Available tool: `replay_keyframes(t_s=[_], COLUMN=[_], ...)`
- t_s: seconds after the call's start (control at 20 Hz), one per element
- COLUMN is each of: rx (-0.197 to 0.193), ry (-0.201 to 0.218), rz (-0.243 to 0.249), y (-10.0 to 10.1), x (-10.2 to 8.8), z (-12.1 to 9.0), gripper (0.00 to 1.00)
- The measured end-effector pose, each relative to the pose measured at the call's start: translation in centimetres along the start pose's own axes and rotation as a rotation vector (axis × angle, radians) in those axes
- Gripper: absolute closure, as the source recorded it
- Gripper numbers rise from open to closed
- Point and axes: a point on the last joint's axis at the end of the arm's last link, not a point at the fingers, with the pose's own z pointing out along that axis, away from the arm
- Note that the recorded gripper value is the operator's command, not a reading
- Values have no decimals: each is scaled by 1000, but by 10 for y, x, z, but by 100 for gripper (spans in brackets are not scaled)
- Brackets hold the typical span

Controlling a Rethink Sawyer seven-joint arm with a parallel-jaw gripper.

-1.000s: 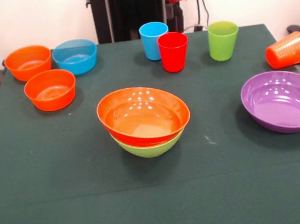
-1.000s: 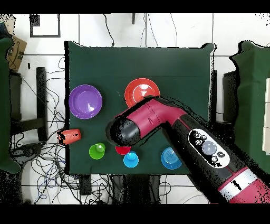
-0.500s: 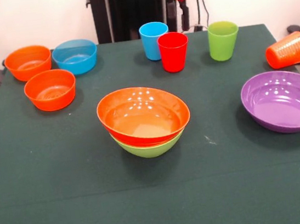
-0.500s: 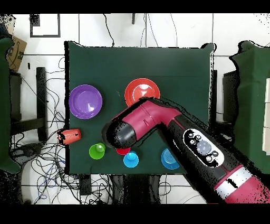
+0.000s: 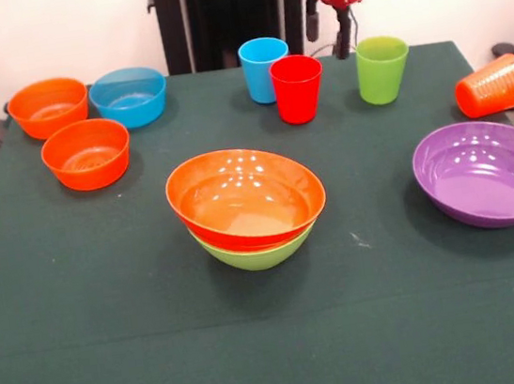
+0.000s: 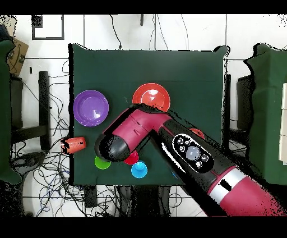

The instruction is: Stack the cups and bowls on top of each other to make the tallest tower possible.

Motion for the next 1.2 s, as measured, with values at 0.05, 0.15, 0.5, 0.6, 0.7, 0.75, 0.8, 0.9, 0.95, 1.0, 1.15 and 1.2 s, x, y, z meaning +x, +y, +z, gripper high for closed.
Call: replay_keyframes(t_s=[0.05, 0.15, 0.5, 0.6, 0.7, 0.75, 0.8, 0.9, 0.95, 1.0, 1.15, 1.2], rx=[1, 2, 9, 11, 10, 8, 5, 0, -2, -5, -13, -15], ry=[2, 8, 20, 14, 7, 7, 5, 6, 4, 3, 1, 0], rz=[-4, -11, -15, -14, -12, -12, -11, -14, -14, -14, -16, -16], y=[0, 0, 4, 5, 8, 9, 12, 17, 18, 20, 25, 26], x=[-1, -1, 6, 8, 8, 9, 10, 13, 13, 13, 14, 15], z=[0, 1, 8, 13, 18, 21, 25, 33, 36, 38, 46, 47], gripper=[0, 0, 0, 0, 0, 0, 0, 0, 0, 0, 0, 0])
